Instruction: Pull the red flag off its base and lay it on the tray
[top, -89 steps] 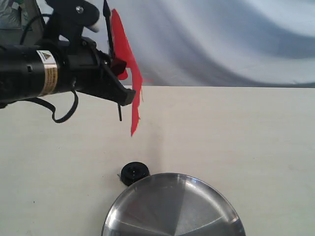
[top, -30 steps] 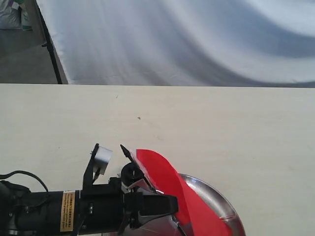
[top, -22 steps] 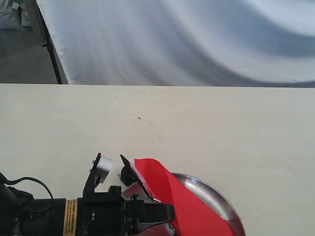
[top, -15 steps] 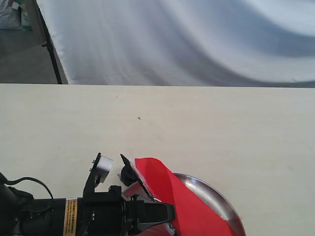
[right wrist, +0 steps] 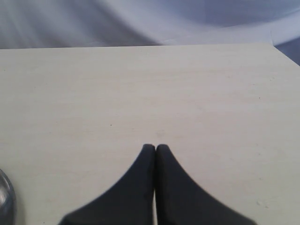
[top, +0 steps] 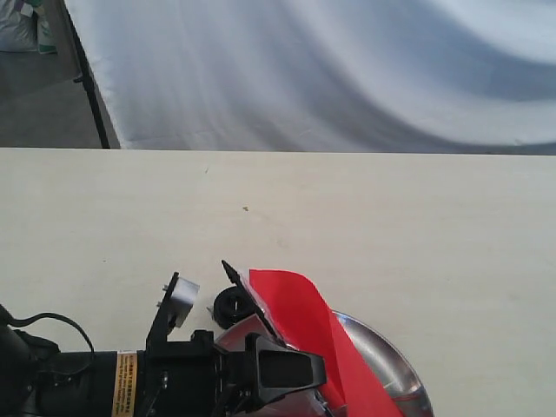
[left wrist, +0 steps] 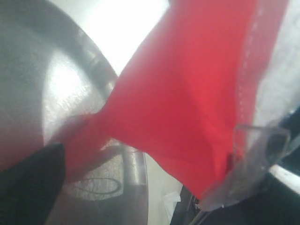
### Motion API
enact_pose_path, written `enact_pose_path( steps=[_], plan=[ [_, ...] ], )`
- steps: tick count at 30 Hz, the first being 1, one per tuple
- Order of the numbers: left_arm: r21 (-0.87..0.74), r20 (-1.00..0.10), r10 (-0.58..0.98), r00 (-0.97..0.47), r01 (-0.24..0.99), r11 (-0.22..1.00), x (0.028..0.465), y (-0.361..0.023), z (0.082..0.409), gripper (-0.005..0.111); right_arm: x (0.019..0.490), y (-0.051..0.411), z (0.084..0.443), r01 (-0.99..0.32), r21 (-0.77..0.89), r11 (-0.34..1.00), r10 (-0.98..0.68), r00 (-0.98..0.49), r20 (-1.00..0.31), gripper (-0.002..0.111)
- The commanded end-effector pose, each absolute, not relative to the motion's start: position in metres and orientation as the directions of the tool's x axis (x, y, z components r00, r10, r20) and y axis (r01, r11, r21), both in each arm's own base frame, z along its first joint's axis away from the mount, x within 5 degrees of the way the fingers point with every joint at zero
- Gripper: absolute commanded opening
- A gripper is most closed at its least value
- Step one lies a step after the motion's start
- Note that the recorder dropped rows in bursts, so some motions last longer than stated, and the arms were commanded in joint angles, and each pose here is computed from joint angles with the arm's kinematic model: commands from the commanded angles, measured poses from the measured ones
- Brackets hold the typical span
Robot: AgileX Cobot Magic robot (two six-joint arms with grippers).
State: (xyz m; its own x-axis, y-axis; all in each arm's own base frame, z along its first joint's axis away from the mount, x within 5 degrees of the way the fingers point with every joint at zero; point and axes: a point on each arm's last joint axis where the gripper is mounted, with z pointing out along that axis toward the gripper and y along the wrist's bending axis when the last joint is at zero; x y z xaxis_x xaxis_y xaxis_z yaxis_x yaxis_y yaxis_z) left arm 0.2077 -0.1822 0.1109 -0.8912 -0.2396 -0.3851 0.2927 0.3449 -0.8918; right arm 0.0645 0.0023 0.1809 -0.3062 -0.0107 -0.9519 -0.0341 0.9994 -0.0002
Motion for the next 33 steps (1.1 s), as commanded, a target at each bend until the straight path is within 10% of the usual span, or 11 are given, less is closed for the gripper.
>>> enact_pose_path(
  steps=[1,9,15,18,25,33],
  plan=[
    [-0.896,-0.366,-0.243,-0.898,0.27,0.353,0.2071,-0.181,0.109,0.086,0.0643,0.002,0.1817,-0.032,-0.006,0.999,-0.016,-0.304,-0.953,0.0],
    [-0.898,-0.36,-0.247,-0.899,0.263,0.352,0.2072,-0.181,0.109,0.061,0.0643,0.002,0.1817,-0.032,-0.006,0.999,-0.016,-0.304,-0.953,0.0],
    [-0.899,-0.376,-0.248,-0.893,0.287,0.332,0.2071,-0.1816,0.1114,0.021,0.0643,0.002,0.1817,-0.032,-0.006,0.999,-0.016,-0.304,-0.953,0.0],
    [-0.902,-0.379,-0.253,-0.89,0.293,0.318,0.2072,-0.1819,0.1128,0.032,0.0643,0.002,0.1817,-0.032,-0.006,0.999,-0.016,-0.304,-0.953,0.0],
    [-0.897,-0.389,-0.249,-0.887,0.303,0.321,0.2072,-0.182,0.1128,0.104,0.0643,0.002,0.1817,-0.032,-0.006,0.999,-0.016,-0.304,-0.953,0.0],
    [-0.897,-0.389,-0.249,-0.887,0.303,0.321,0.2072,-0.182,0.1128,0.105,0.0643,0.002,0.1817,-0.032,-0.006,0.999,-0.016,-0.304,-0.953,0.0]
  ],
)
